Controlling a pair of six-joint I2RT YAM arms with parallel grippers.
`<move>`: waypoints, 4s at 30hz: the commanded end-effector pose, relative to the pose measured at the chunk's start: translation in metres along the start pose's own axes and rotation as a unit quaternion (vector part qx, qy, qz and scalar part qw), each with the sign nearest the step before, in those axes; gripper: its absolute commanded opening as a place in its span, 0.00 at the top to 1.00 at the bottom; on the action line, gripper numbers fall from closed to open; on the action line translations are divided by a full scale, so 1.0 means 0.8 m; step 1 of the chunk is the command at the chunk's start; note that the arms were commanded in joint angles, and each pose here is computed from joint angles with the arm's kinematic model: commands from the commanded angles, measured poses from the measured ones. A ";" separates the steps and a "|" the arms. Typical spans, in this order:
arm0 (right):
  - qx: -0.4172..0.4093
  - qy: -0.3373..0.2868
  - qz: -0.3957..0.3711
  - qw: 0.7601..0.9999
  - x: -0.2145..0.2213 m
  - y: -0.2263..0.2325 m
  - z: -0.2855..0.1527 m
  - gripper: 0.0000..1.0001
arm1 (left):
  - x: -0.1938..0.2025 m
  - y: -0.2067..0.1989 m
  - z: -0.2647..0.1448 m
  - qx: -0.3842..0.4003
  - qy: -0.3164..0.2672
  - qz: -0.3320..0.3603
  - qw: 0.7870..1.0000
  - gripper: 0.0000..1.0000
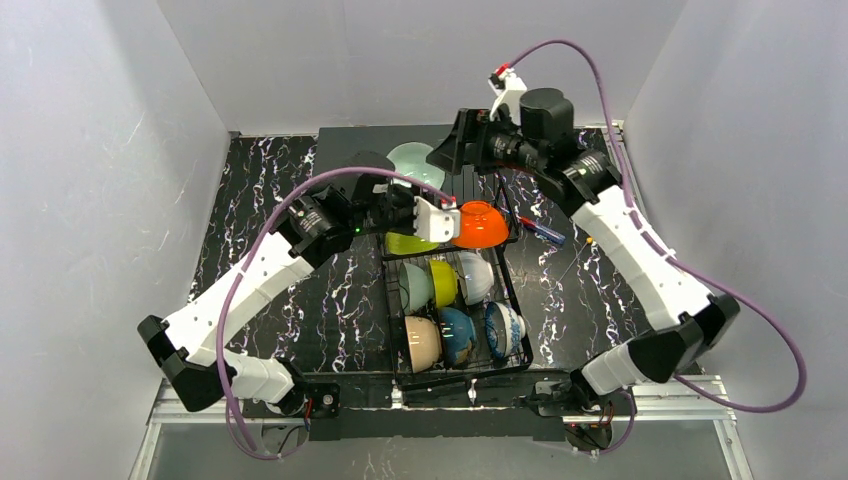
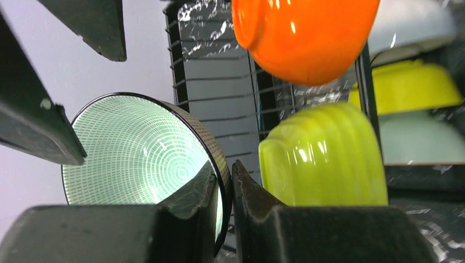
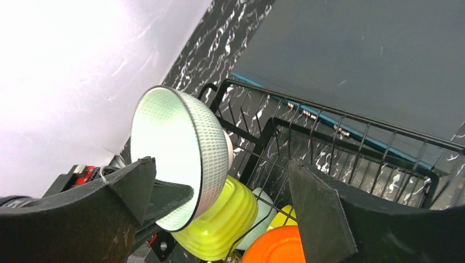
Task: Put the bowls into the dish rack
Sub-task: Turn the bowl upside down on the dish rack.
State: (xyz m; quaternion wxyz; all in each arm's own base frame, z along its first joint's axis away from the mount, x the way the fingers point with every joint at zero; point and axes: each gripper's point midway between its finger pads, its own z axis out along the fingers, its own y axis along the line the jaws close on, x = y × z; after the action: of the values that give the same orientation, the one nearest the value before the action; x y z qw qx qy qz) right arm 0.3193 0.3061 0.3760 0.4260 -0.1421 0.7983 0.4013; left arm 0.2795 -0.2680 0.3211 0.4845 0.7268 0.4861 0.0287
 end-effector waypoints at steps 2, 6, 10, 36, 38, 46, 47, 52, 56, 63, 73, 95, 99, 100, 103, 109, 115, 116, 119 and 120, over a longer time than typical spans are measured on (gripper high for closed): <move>-0.013 -0.103 -0.043 0.994 -0.055 0.019 -0.041 0.03 | -0.049 0.018 -0.021 -0.007 -0.080 -0.135 0.988 1.00; -0.023 -0.119 -0.085 0.989 -0.058 0.023 -0.052 0.04 | -0.068 0.019 -0.031 0.010 -0.135 -0.216 0.967 1.00; -0.038 -0.145 -0.148 0.978 -0.058 0.028 -0.066 0.04 | -0.089 0.033 -0.052 0.029 -0.222 -0.308 0.925 1.00; -0.193 -0.047 -0.542 0.817 0.030 0.022 -0.037 0.01 | -0.077 0.079 -0.080 0.312 -0.334 -0.566 0.686 1.00; -0.191 -0.051 -0.547 0.814 0.027 0.018 -0.037 0.01 | -0.068 0.079 -0.074 0.314 -0.327 -0.580 0.677 1.00; -0.244 -0.050 -0.463 0.850 0.017 0.009 -0.035 0.01 | -0.045 0.070 -0.048 0.338 -0.297 -0.628 0.635 1.00; -0.253 -0.052 -0.449 0.855 0.016 0.011 -0.035 0.01 | -0.042 0.068 -0.045 0.342 -0.294 -0.633 0.629 1.00; -0.286 -0.052 -0.390 0.874 0.020 0.019 -0.030 0.01 | -0.025 0.061 -0.030 0.355 -0.273 -0.664 0.598 1.00; -0.291 -0.048 -0.346 0.891 0.025 0.015 -0.021 0.03 | -0.011 0.056 -0.019 0.348 -0.266 -0.677 0.591 1.00; -0.302 -0.035 -0.305 0.902 0.036 0.008 -0.001 0.10 | 0.023 0.060 0.007 0.319 -0.244 -0.719 0.567 1.00; -0.295 -0.010 -0.289 0.911 0.061 0.001 0.043 0.12 | 0.061 0.055 0.027 0.253 -0.188 -0.761 0.567 0.66; -0.257 -0.017 -0.297 0.920 0.073 0.007 0.079 0.27 | 0.093 0.088 -0.046 -0.027 -0.125 -0.629 0.766 0.04; -0.252 -0.023 -0.305 0.918 0.071 0.012 0.081 0.27 | 0.100 0.089 -0.059 -0.064 -0.109 -0.613 0.780 0.04; -0.251 -0.024 -0.308 0.918 0.071 0.012 0.082 0.27 | 0.103 0.089 -0.063 -0.074 -0.103 -0.612 0.780 0.04; -0.246 -0.026 -0.318 0.915 0.071 0.015 0.086 0.27 | 0.115 0.083 -0.073 -0.106 -0.075 -0.621 0.773 0.04; -0.222 -0.016 -0.344 0.912 0.080 0.014 0.101 0.26 | 0.125 0.043 -0.088 -0.130 -0.046 -0.665 0.734 0.03; -0.159 -0.008 -0.378 0.912 0.088 0.005 0.117 0.22 | 0.121 -0.004 -0.097 -0.132 -0.045 -0.710 0.690 0.03; -0.145 -0.009 -0.379 0.914 0.087 0.002 0.119 0.22 | 0.121 -0.012 -0.097 -0.132 -0.044 -0.716 0.684 0.03; -0.103 -0.019 -0.380 0.919 0.077 -0.009 0.120 0.24 | 0.123 -0.032 -0.098 -0.132 -0.039 -0.731 0.668 0.03; -0.089 -0.025 -0.379 0.921 0.073 -0.012 0.119 0.24 | 0.124 -0.039 -0.098 -0.132 -0.036 -0.736 0.663 0.03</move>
State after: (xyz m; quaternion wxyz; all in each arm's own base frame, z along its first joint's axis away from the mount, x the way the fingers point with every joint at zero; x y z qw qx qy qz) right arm 0.3281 0.3867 0.2980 0.5326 -0.4831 0.6049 0.3421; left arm 0.2824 -0.1437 0.3040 0.4617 0.0969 0.8318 -0.2925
